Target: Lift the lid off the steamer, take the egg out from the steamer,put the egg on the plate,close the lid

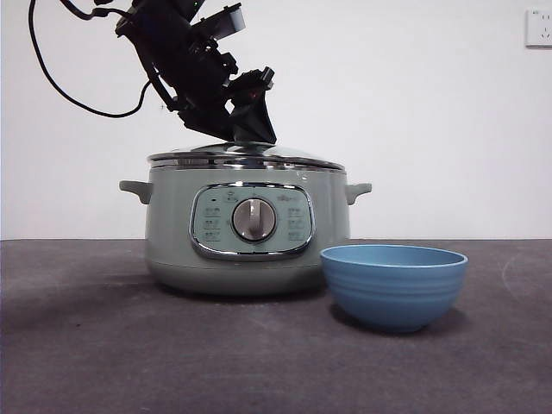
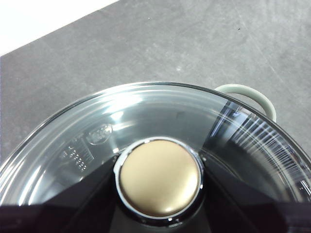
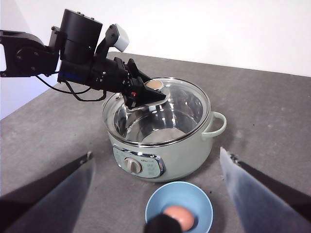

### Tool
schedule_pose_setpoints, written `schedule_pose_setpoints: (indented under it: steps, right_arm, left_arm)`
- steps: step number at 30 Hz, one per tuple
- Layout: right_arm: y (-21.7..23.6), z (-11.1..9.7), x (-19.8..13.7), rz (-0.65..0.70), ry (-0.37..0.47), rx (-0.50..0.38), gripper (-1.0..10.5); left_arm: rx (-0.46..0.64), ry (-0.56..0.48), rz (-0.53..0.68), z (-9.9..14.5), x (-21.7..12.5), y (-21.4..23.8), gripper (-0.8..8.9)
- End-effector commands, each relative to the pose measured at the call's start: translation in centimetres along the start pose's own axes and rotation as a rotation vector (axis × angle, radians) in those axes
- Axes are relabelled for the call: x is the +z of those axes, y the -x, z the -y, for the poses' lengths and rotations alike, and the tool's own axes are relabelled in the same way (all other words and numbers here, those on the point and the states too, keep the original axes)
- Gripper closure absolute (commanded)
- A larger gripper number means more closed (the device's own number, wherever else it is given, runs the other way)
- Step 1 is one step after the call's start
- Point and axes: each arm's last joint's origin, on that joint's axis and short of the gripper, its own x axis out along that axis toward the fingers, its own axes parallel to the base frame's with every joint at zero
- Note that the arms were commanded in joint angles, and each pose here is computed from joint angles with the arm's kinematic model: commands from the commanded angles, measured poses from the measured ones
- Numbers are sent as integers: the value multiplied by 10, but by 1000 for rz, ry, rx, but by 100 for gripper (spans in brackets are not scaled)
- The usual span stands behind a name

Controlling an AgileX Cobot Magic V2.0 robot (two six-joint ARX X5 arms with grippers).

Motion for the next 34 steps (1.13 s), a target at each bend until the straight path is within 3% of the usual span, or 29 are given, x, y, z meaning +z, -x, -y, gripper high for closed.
schedule_pose_setpoints:
  steps: [1, 27, 34]
  right_arm:
    - [1, 0, 0, 5, -9, 3, 506]
    - [0, 0, 0, 4, -1, -5, 507]
    - [0, 0, 0, 4, -2, -5, 507]
  left_arm:
    - [-34, 22, -163, 5, -35, -22, 821]
    - [-14, 13, -31, 5, -14, -6, 821]
    - [-16, 8, -94, 3, -21, -5, 821]
